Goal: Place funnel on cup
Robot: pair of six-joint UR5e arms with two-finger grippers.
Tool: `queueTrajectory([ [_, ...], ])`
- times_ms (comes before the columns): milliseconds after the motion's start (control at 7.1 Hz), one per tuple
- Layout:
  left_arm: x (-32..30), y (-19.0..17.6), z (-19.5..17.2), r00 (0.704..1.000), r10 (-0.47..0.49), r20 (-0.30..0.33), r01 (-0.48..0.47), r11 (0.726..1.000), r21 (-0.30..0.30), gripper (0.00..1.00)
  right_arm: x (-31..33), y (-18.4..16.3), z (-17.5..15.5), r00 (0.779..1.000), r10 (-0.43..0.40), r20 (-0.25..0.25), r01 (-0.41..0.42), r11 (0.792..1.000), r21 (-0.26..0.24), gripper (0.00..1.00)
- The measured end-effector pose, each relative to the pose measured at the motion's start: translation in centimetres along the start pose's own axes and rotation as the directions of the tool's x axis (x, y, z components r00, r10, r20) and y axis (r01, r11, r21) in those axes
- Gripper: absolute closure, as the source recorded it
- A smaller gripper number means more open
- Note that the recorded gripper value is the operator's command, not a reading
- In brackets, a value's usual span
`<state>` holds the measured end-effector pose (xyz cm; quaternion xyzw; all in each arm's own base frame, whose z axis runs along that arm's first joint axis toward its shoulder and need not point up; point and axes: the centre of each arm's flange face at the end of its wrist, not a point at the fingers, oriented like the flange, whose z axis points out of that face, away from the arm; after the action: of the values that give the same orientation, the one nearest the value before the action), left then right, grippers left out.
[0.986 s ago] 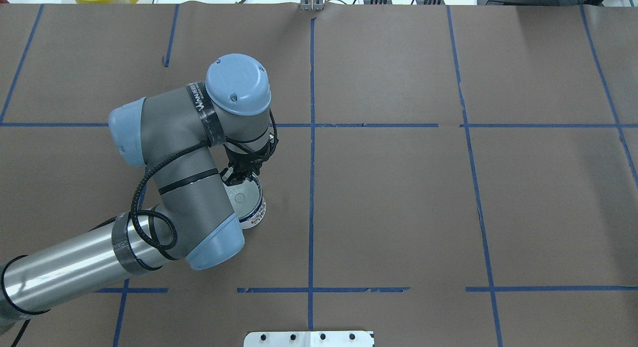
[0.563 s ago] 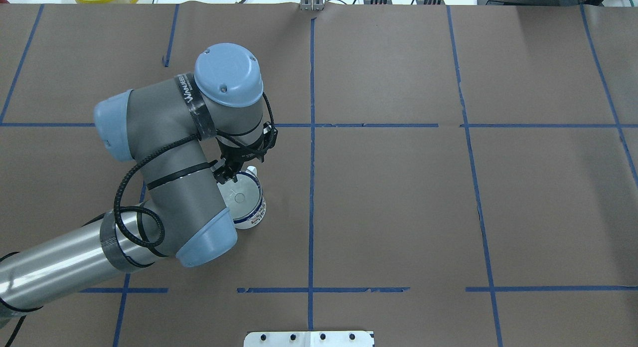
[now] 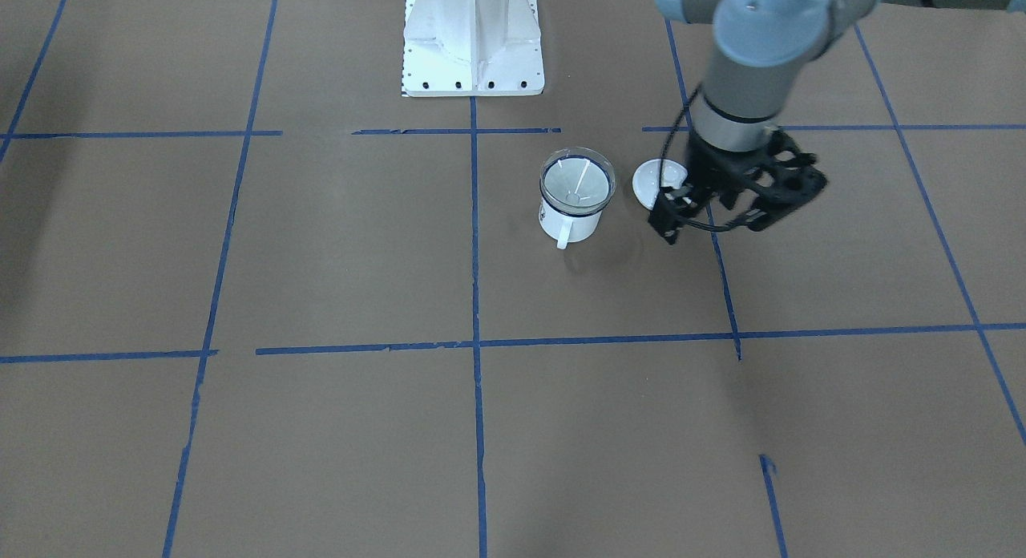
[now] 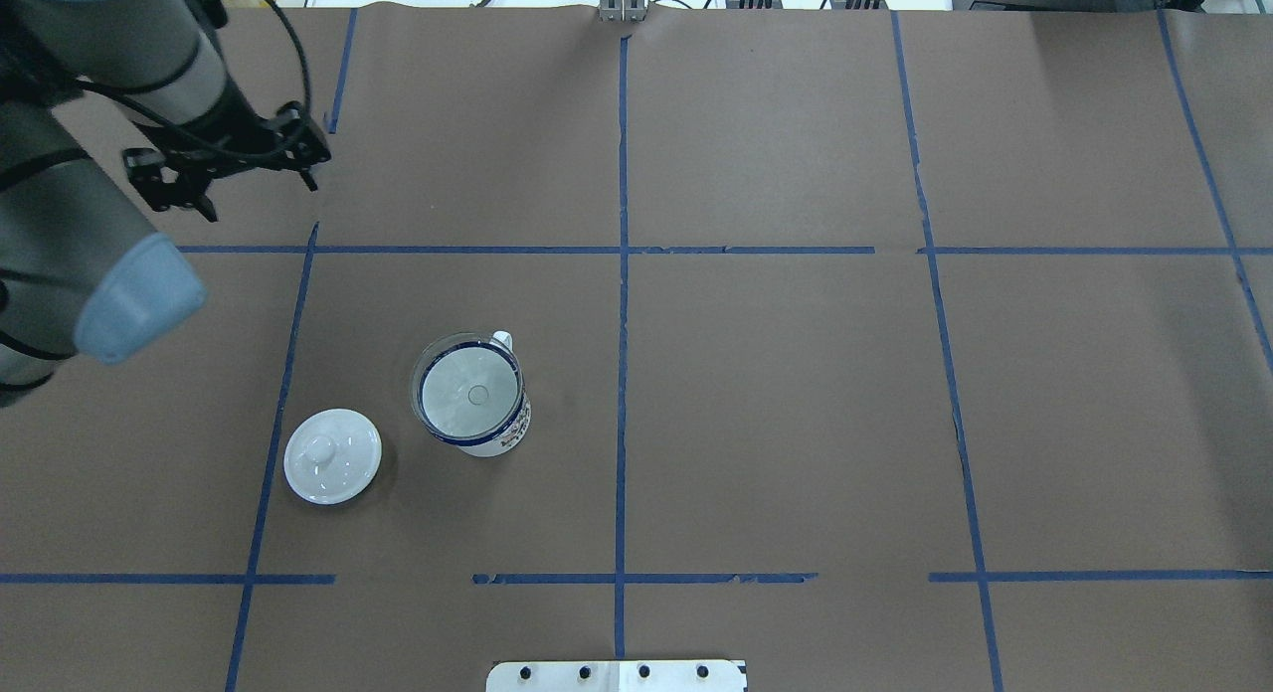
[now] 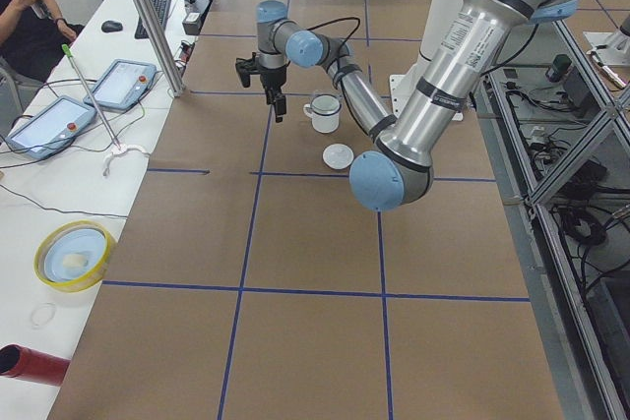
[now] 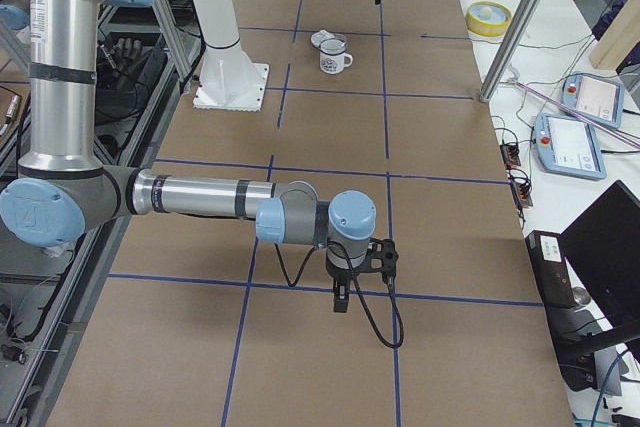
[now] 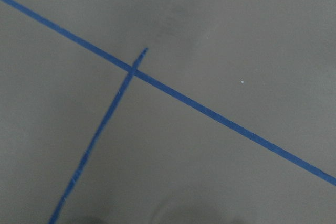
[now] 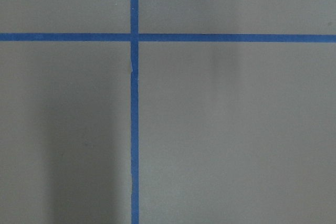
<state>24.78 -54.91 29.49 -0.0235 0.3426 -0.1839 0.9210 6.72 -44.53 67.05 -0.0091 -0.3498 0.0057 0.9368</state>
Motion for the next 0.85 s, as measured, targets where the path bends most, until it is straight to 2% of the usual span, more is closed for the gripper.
queueTrajectory([
  [282, -14.5, -6.9, -0.6, 0.984, 0.177, -0.015, -0.177, 0.984, -0.024, 0.0, 0.0, 0.0, 0.0, 1.0, 0.0, 0.0, 0.0, 1.0, 0.0, 0.0],
  [704, -37.0, -13.2, 0.8, 0.924, 0.382, 0.004, -0.381, 0.922, -0.063, 0.0, 0.0, 0.0, 0.0, 1.0, 0.0, 0.0, 0.0, 1.0, 0.0, 0.0],
  [845, -43.4, -14.5, 1.4, 0.913, 0.408, -0.002, -0.407, 0.911, -0.067, 0.0, 0.0, 0.0, 0.0, 1.0, 0.0, 0.0, 0.0, 1.0, 0.0, 0.0],
])
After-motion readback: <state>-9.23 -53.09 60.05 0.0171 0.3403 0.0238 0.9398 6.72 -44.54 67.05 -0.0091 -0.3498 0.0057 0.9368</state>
